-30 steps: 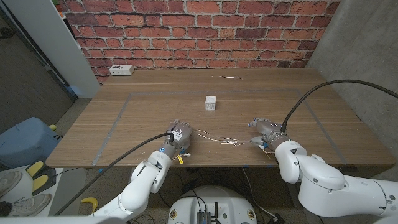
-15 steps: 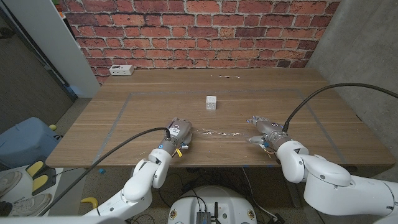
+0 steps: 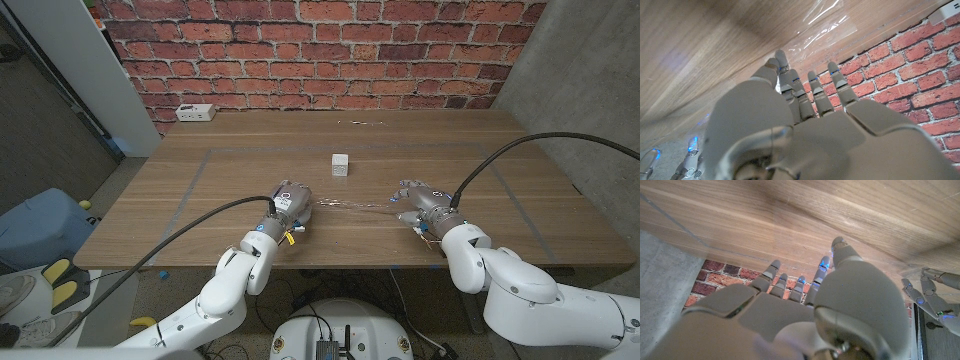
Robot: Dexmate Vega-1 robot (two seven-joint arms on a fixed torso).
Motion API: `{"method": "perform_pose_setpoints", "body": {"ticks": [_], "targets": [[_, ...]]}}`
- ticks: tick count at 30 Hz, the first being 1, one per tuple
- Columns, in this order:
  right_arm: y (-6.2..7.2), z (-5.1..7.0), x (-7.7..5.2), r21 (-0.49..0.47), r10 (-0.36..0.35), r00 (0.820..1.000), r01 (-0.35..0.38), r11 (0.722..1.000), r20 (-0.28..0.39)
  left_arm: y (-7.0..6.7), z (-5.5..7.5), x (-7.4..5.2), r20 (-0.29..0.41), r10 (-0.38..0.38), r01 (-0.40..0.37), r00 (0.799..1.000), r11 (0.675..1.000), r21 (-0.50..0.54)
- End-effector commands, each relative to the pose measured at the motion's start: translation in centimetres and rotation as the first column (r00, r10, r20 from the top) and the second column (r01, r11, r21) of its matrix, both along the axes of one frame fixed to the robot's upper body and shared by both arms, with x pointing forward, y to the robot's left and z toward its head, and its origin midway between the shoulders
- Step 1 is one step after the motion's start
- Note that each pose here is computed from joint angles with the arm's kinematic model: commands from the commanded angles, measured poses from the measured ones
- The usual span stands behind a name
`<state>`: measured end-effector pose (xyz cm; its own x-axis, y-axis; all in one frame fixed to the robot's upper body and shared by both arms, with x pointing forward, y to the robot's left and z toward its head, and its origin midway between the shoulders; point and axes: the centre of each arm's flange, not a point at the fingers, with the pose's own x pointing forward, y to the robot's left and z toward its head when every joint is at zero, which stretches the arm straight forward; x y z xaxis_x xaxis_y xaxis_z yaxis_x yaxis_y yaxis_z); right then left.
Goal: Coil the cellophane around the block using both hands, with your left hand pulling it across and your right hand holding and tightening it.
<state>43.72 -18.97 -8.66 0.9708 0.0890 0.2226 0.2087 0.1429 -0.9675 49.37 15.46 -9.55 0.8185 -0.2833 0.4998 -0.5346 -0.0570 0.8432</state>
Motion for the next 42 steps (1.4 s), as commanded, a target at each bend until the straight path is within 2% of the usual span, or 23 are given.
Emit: {"method": "perform_pose_setpoints", "body": {"ticks": [1, 6, 9, 14, 18, 21, 32, 42], "targets": [[1.0, 0.6, 1.4, -0.058, 0.012, 0.998, -0.008, 0.998, 0.065, 0.2, 1.4, -0.6, 0.024, -0.038, 0.038, 0.999, 0.999, 0.005], [1.4, 0.4, 2.0, -0.068, 0.019, 0.992, -0.011, 0.998, 0.124, 0.4, 1.9, -0.6, -0.006, -0.092, 0.091, 0.996, 0.996, -0.021], [1.6, 0.4, 2.1, -0.066, 0.018, 0.981, -0.005, 0.998, 0.191, 0.7, 2.4, -0.7, -0.012, -0.105, 0.105, 0.994, 0.994, -0.032], [1.6, 0.5, 2.2, -0.041, 0.026, 0.971, -0.017, 0.999, 0.236, 0.9, 2.8, -0.8, -0.003, -0.109, 0.109, 0.994, 0.994, -0.030], [1.4, 0.5, 2.2, 0.006, 0.018, 0.943, -0.021, 1.000, 0.332, 0.9, 3.6, -1.2, 0.019, -0.106, 0.106, 0.994, 0.994, -0.016], [1.2, 0.5, 2.3, 0.034, 0.007, 0.928, -0.022, 0.999, 0.372, 1.0, 4.3, -1.3, 0.025, -0.098, 0.098, 0.995, 0.995, 0.000], [0.8, 1.2, 2.9, 0.065, -0.024, 0.885, -0.007, 0.998, 0.464, 1.4, 7.5, -1.2, 0.007, -0.040, 0.039, 0.999, 0.996, 0.083], [0.8, 2.3, 3.7, 0.069, -0.018, 0.862, -0.020, 0.997, 0.507, 1.9, 9.6, -1.4, 0.072, 0.030, -0.037, 0.997, 0.994, 0.102]]}}
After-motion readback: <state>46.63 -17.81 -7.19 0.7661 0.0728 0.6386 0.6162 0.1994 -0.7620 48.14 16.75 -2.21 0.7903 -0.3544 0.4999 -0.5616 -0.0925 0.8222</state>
